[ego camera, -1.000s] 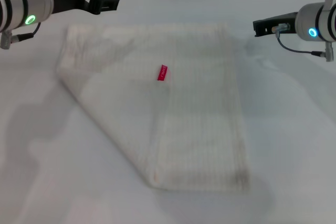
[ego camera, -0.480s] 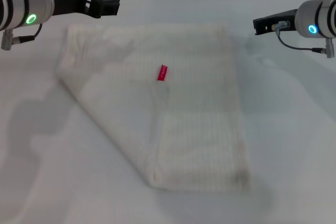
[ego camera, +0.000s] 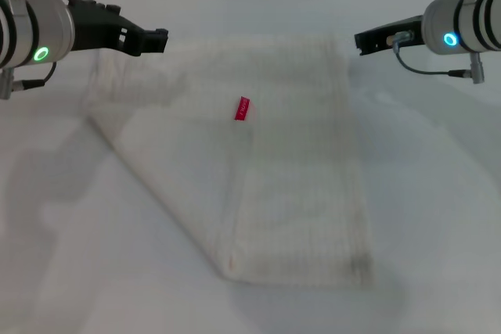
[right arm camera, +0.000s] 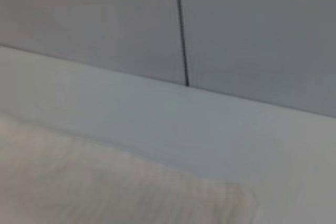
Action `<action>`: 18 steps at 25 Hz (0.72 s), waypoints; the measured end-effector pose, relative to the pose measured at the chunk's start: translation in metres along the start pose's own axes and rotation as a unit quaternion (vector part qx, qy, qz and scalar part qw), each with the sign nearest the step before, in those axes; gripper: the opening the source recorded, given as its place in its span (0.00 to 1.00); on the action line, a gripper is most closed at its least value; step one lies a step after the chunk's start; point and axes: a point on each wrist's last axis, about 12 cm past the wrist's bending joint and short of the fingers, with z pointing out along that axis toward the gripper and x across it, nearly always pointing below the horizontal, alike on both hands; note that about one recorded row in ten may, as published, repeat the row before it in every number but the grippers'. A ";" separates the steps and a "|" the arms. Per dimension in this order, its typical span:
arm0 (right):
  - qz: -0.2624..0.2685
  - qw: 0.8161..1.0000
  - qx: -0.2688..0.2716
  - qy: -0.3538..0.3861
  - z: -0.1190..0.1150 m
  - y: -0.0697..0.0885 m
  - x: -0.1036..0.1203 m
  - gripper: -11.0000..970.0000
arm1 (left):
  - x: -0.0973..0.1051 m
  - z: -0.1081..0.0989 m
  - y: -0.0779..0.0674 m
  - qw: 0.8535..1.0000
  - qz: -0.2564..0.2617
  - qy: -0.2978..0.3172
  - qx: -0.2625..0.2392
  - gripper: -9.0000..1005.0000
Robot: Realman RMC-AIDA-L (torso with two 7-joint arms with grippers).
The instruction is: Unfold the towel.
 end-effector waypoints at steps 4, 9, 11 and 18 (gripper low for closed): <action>-0.004 1.000 -0.008 0.005 -0.001 0.004 -0.001 0.01 | 0.004 0.000 -0.001 1.000 0.001 0.006 0.000 0.80; 0.000 0.999 -0.028 0.032 -0.002 0.008 -0.007 0.01 | 0.011 0.001 -0.004 1.000 0.000 0.019 0.006 0.80; 0.002 0.999 -0.032 0.041 -0.001 0.009 -0.009 0.01 | 0.018 0.003 -0.014 0.999 0.010 0.029 0.019 0.80; 0.008 0.998 -0.036 0.059 0.007 0.011 -0.013 0.01 | 0.026 0.012 -0.050 0.996 0.057 0.041 0.059 0.80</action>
